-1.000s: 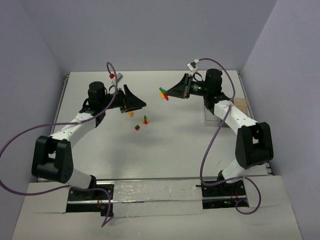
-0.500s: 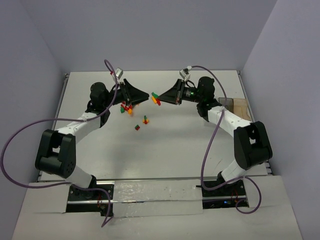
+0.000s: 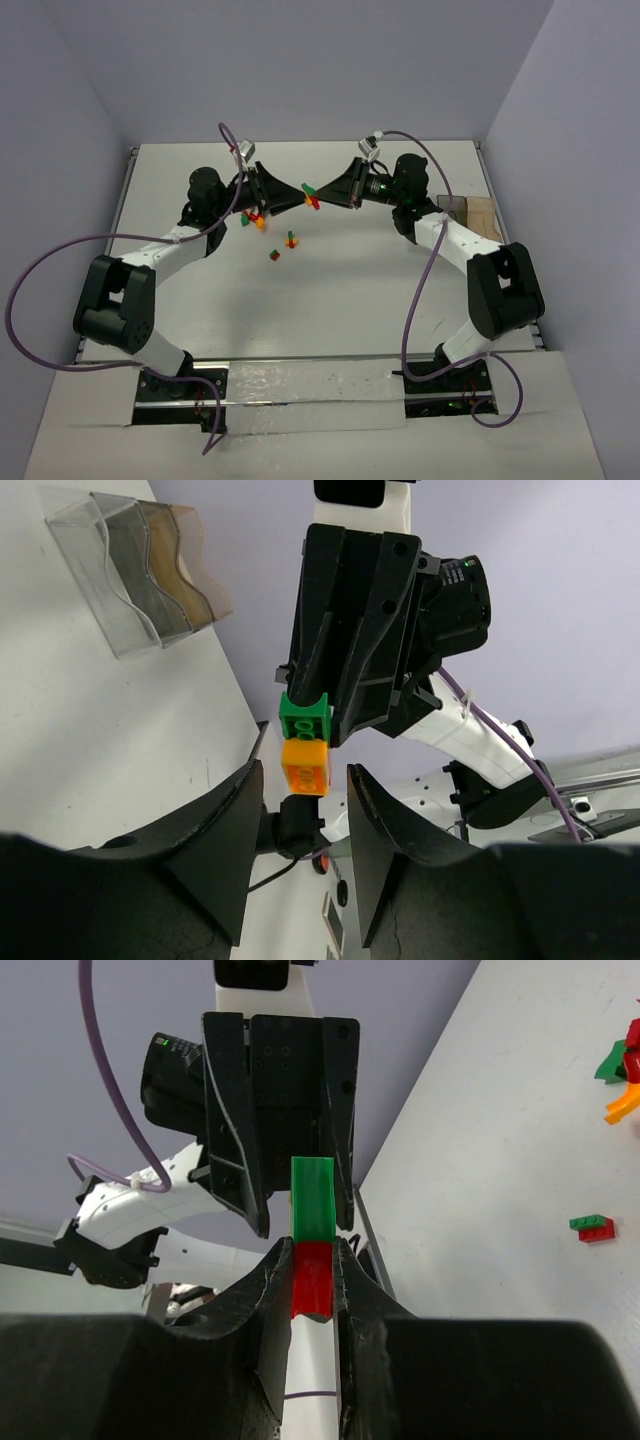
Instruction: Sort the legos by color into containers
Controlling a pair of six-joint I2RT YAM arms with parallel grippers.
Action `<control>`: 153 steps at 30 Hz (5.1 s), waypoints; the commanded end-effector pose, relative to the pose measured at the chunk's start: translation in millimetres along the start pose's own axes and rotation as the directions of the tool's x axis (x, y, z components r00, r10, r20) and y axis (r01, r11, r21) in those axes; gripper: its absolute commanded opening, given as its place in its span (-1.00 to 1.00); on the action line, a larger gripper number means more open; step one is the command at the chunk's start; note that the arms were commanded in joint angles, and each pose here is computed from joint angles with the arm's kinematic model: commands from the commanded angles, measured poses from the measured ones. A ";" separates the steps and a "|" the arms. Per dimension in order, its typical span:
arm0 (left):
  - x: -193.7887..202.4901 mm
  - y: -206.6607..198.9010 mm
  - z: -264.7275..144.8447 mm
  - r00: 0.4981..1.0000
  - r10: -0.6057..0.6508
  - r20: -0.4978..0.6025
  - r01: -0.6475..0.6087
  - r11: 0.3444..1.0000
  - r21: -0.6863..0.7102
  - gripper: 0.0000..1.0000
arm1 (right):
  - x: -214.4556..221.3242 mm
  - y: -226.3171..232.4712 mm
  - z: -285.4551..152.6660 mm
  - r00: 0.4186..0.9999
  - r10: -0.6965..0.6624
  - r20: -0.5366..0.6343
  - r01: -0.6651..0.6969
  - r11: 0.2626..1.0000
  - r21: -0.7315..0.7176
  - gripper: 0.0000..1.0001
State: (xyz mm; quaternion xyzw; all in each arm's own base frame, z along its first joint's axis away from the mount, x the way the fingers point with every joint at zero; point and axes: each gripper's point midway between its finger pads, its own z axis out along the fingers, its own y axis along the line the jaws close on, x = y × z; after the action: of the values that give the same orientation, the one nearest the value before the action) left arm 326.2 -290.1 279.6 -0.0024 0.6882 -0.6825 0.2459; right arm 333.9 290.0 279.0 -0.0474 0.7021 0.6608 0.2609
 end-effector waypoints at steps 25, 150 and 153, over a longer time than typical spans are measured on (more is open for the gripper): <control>4.7 -14.8 0.1 1.000 0.019 -0.009 -0.018 0.997 0.071 -1.00 | 6.9 5.7 7.6 0.998 -0.029 -0.053 0.028 0.999 -0.020 0.12; 94.2 -4.5 -0.5 0.690 0.595 -0.412 -0.491 0.803 0.338 -1.00 | 67.6 23.2 -29.9 0.709 -0.550 -0.441 0.527 0.829 -0.188 -0.18; 95.0 -1.4 -0.6 0.691 0.590 -0.417 -0.488 0.807 0.333 -1.00 | 68.1 22.9 -30.8 0.707 -0.555 -0.438 0.534 0.825 -0.185 -0.46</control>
State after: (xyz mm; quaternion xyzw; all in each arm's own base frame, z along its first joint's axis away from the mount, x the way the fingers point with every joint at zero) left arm 248.5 -320.7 244.2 0.3837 0.6466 -0.6113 0.2470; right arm 254.0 280.5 239.3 -0.3847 0.7127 0.5505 0.2027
